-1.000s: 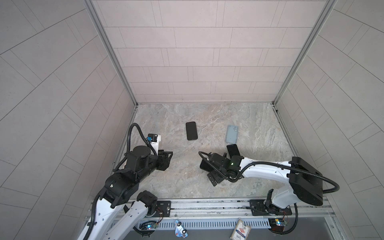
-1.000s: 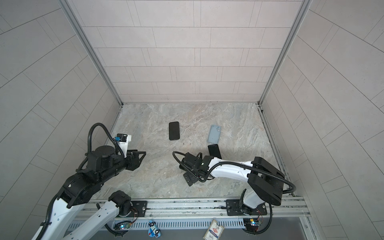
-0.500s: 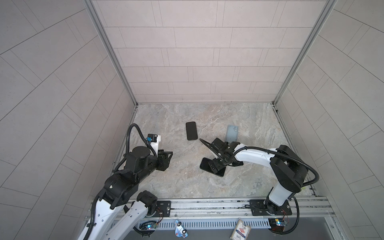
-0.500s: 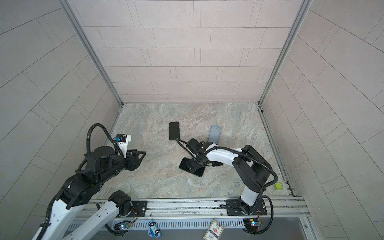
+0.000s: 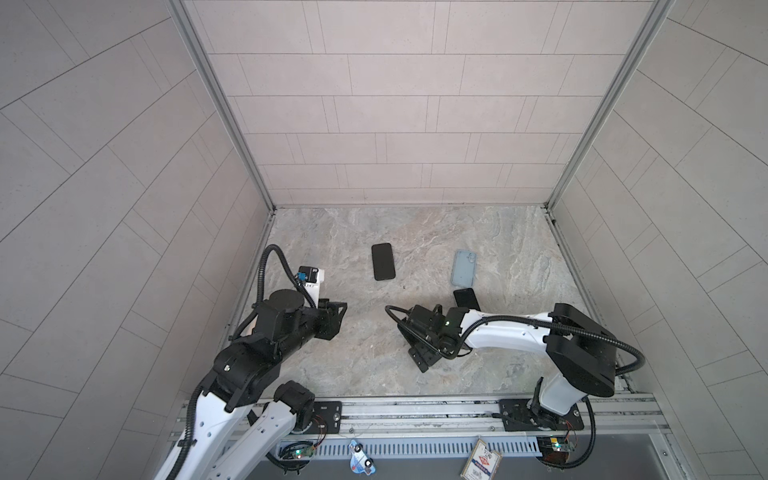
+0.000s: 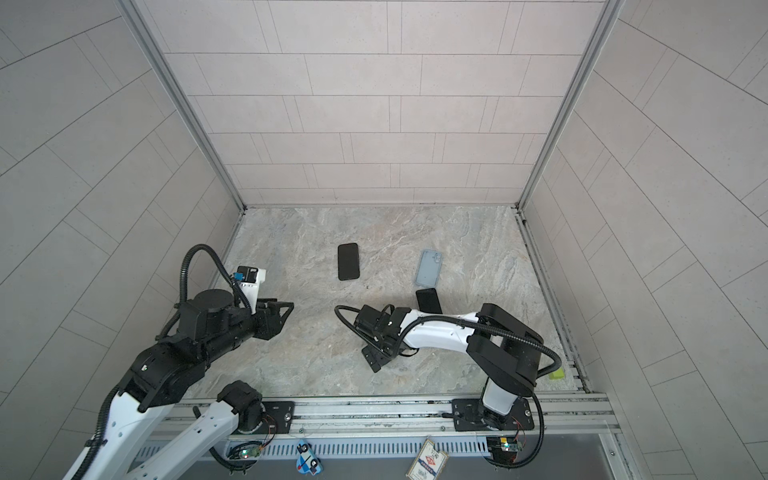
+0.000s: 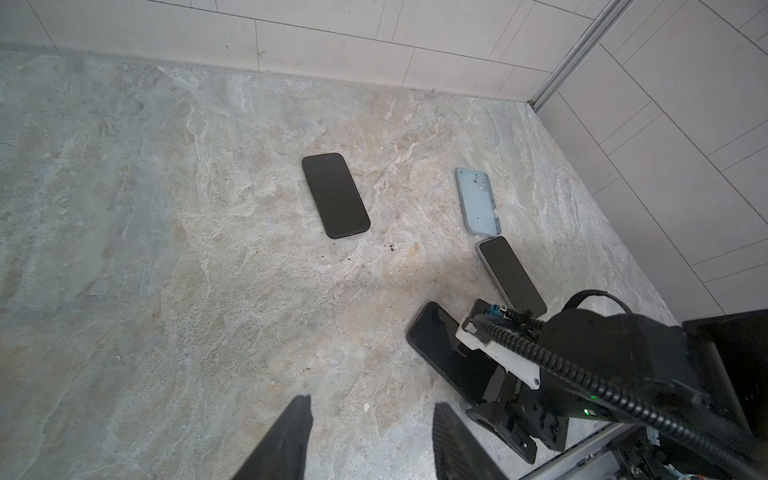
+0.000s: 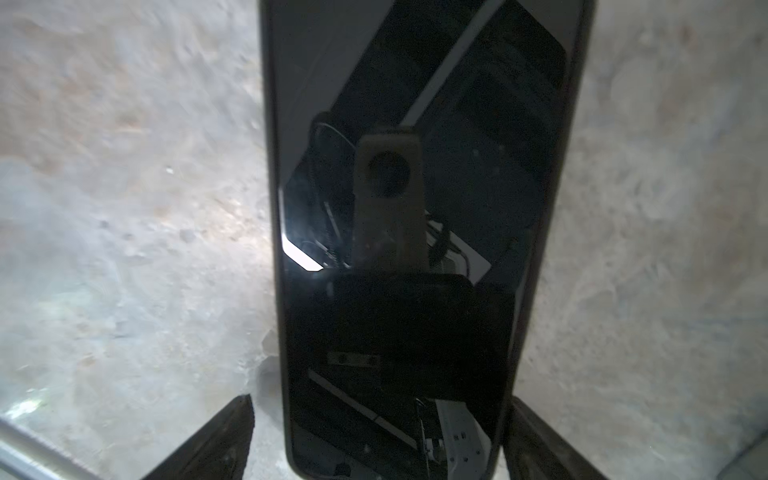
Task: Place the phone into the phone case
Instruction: 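Carry the cased phone farther away and set it beside the other black phone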
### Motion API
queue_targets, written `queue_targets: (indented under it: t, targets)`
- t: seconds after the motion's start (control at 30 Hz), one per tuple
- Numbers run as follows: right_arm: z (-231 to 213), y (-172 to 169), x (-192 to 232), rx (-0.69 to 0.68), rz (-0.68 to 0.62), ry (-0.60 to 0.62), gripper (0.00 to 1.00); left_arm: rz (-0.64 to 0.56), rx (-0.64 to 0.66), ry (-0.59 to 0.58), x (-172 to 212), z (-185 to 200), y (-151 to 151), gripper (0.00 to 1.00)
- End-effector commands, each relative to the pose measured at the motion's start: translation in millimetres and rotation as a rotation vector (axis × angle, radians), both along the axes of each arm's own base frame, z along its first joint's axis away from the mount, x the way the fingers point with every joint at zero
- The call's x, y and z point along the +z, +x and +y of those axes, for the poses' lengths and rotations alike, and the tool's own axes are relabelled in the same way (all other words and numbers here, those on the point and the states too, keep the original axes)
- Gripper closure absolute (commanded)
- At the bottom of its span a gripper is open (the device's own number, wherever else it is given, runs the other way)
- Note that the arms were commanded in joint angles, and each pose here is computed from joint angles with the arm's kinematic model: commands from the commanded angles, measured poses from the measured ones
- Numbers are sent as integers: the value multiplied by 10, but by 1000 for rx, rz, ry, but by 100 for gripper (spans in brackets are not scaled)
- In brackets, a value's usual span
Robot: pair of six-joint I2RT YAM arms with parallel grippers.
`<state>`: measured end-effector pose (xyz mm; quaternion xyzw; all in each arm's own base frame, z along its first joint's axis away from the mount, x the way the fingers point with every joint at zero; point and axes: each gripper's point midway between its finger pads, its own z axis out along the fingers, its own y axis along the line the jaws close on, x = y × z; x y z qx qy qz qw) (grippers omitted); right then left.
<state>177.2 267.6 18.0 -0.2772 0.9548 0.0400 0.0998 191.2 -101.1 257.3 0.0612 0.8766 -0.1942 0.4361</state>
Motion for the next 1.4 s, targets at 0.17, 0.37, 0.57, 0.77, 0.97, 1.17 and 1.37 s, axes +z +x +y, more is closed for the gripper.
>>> queue_targets:
  t: [0.17,0.37,0.57,0.77,0.97,1.17,1.37]
  targets:
    - [-208,102,-231,-172,-61,-170,16,-15,2,8,0,9,26,48]
    - [-54,143,-111,-192,-53,-71,32,-20,4,7,5,16,23,48]
    - [-129,363,18,-241,-44,-31,33,-21,5,4,11,14,24,48]
    - [-205,915,67,-306,-5,30,41,-23,0,-1,10,4,23,48]
    - [-159,1684,132,-320,-7,8,40,-25,6,2,8,18,24,49]
    - [-38,2411,240,-392,-49,30,38,-44,18,-5,39,45,11,49]
    - [83,2816,261,-443,-53,29,35,-47,13,-8,52,39,6,49]
